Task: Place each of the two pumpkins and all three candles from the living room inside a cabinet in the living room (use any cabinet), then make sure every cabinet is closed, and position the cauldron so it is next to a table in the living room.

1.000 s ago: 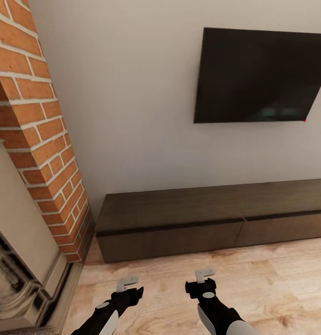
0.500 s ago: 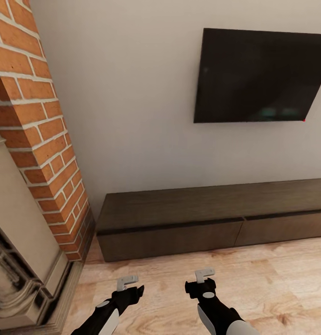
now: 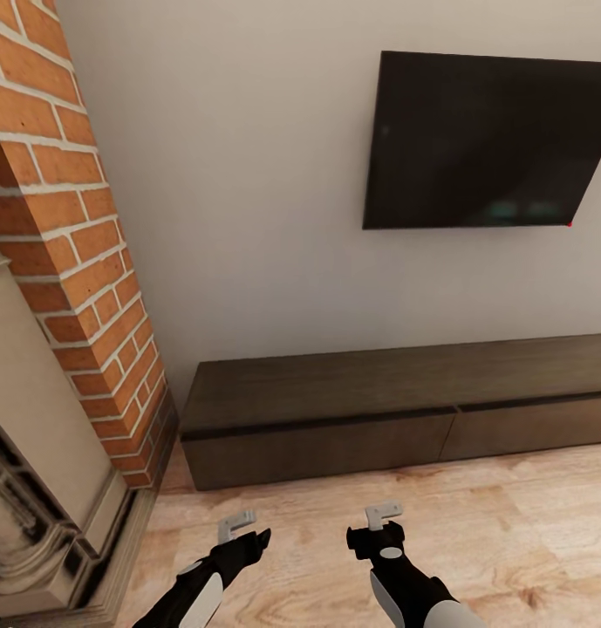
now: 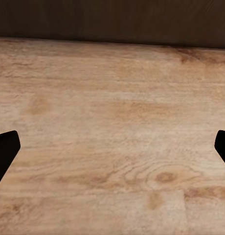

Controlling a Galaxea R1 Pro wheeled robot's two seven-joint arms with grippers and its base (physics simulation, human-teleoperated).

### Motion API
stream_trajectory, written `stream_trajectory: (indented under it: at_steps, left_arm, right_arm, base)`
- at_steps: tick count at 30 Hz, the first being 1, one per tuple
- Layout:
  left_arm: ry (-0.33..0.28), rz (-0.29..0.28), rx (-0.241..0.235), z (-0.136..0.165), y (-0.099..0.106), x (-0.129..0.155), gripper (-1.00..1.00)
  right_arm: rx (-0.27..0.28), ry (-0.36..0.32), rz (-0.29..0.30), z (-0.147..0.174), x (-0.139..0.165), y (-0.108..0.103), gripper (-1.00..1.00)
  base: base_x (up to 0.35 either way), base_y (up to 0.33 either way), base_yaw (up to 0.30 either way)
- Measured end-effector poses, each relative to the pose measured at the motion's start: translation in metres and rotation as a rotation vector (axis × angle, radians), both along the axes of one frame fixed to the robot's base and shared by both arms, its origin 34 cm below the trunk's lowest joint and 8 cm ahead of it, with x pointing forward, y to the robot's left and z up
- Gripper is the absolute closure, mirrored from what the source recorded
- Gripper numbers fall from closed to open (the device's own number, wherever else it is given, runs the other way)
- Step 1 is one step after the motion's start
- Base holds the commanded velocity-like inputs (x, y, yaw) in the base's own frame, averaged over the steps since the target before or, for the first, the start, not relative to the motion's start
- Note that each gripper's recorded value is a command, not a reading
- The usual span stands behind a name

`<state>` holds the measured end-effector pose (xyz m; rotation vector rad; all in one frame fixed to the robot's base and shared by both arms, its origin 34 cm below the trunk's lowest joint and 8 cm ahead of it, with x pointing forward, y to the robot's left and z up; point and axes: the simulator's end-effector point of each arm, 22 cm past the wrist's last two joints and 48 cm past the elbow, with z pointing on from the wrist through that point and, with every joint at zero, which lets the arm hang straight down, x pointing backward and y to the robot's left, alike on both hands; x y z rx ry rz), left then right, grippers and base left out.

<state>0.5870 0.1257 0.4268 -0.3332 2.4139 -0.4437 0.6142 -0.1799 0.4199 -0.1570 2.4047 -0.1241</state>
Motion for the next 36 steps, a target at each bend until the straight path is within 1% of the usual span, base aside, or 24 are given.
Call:
stream_trajectory:
  at_steps: [5,8,13,27,29,34,35,36]
  left_arm:
    - [0.009,0.003,-0.002,-0.011,-0.001,-0.003,-1.00]
    - [0.037,-0.009,-0.004,-0.021,-0.003,-0.009,-1.00]
    - [0.057,-0.018,-0.005,-0.034,-0.005,-0.015,-1.00]
    - [0.059,-0.019,-0.005,-0.065,-0.005,-0.022,-1.00]
    - [0.051,-0.019,-0.006,-0.066,-0.005,-0.020,-1.00]
    - [0.000,-0.021,-0.017,-0.058,-0.008,-0.005,-1.00]
    - [-0.017,-0.027,-0.025,-0.051,-0.011,0.002,-1.00]
    - [-0.030,-0.044,-0.037,-0.039,-0.016,0.010,-1.00]
  right_arm:
    - [0.000,0.000,0.000,-0.011,-0.002,0.000,-1.00]
    - [0.001,0.000,0.001,-0.017,-0.003,0.000,-1.00]
    - [0.001,0.000,0.000,-0.027,-0.005,0.001,-1.00]
    - [0.001,-0.002,0.003,-0.057,-0.012,0.002,-1.00]
    - [-0.003,-0.002,0.006,-0.062,-0.013,0.001,-1.00]
    - [-0.023,0.006,0.010,-0.073,-0.016,-0.001,-1.00]
    - [-0.041,0.007,0.017,-0.075,-0.017,-0.002,-1.00]
    - [-0.078,0.007,0.034,-0.077,-0.018,-0.004,-1.00]
  base:
    - [0.000,0.000,0.000]
    - [0.000,0.000,0.000]
    - [0.000,0.000,0.000]
    - [0.000,0.000,0.000]
    - [0.000,0.000,0.000]
    - [0.000,0.000,0.000]
    - [0.000,0.000,0.000]
    - [0.000,0.000,0.000]
